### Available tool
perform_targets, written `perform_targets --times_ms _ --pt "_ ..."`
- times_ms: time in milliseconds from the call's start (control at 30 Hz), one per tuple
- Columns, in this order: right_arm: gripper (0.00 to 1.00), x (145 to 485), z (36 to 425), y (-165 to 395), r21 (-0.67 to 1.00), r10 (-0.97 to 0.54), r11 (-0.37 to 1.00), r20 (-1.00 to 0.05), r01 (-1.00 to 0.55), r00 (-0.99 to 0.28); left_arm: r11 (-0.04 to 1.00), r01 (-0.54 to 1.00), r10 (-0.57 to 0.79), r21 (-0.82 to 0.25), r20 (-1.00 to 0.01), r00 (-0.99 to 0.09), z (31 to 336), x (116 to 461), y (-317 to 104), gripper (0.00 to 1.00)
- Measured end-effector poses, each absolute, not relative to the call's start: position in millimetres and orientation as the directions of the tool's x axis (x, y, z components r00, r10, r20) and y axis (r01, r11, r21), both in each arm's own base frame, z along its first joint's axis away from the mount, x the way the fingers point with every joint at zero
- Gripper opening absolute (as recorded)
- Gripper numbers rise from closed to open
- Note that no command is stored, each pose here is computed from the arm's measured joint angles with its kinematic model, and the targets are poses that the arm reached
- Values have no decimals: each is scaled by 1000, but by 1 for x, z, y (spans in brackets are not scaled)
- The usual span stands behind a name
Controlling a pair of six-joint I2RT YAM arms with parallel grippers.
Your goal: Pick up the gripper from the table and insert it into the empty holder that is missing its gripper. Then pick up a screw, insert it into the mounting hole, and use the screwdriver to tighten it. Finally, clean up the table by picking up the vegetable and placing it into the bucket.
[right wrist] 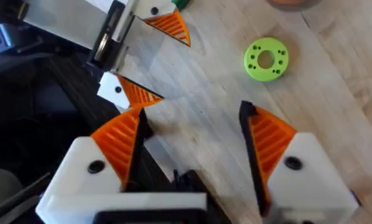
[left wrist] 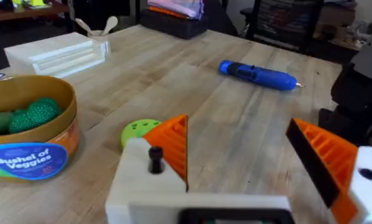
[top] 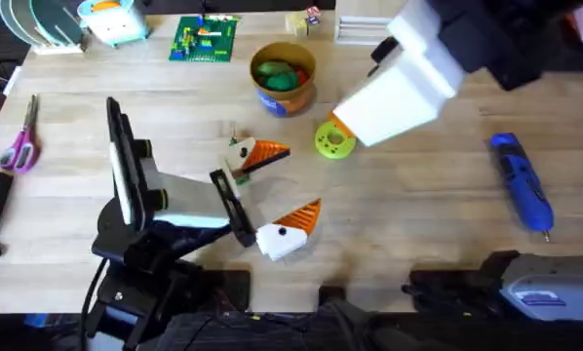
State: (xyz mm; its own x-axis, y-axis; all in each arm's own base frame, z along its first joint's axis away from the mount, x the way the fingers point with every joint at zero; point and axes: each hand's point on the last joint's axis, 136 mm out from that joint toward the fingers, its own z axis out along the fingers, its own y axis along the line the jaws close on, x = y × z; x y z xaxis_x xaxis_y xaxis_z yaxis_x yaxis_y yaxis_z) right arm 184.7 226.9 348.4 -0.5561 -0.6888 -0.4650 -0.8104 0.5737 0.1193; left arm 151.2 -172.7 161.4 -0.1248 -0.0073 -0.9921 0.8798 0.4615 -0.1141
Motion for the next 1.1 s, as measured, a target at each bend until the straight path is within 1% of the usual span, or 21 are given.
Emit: perform_targets --times_ms 100,200,233,300,400,433,467,500,700,800,867,967,1100 --pt "856 179 358 221 111 -679 568 -495 -815 -541 462 880 -7 -114 -992 -125 161 151 -173 993" --pt "856 177 361 219 111 -676 567 -505 -817 -537 462 880 -7 -114 -992 -125 161 151 -173 994" --pt "856 177 361 220 112 -677 564 -505 -818 -535 461 880 -8 -115 -992 -125 161 151 -173 956" --pt "856 176 360 221 114 -679 560 -504 -821 -533 461 880 -7 -114 -992 -125 161 151 -173 661" --pt "856 176 360 221 116 -681 556 -505 -823 -531 461 880 -7 -114 -992 -125 161 151 -173 171" --pt "856 176 360 221 116 -682 554 -505 -824 -529 461 880 -6 -111 -993 -122 161 151 -173 46" --pt "857 175 360 221 118 -682 553 -505 -825 -529 461 880 -6 -111 -993 -122 161 151 -173 17" --pt "857 175 360 222 118 -683 551 -506 -826 -528 461 880 -5 -111 -992 -122 161 151 -173 10" --pt "857 177 361 220 107 -693 538 -509 -836 -511 461 880 -6 -111 -993 -122 161 151 -173 8" --pt "859 186 358 212 107 -678 565 -505 -818 -534 461 880 -5 -110 -993 -122 161 151 -173 8" --pt "859 199 352 200 119 -651 612 -485 -782 -584 461 880 -6 -110 -993 -121 161 151 -173 8" --pt "858 219 334 174 141 -591 704 -428 -696 -684 461 880 -5 -110 -993 -122 161 151 -173 8" --pt "859 236 302 124 167 -463 829 -329 -534 -823 461 880 -6 -111 -993 -122 161 151 -173 8"
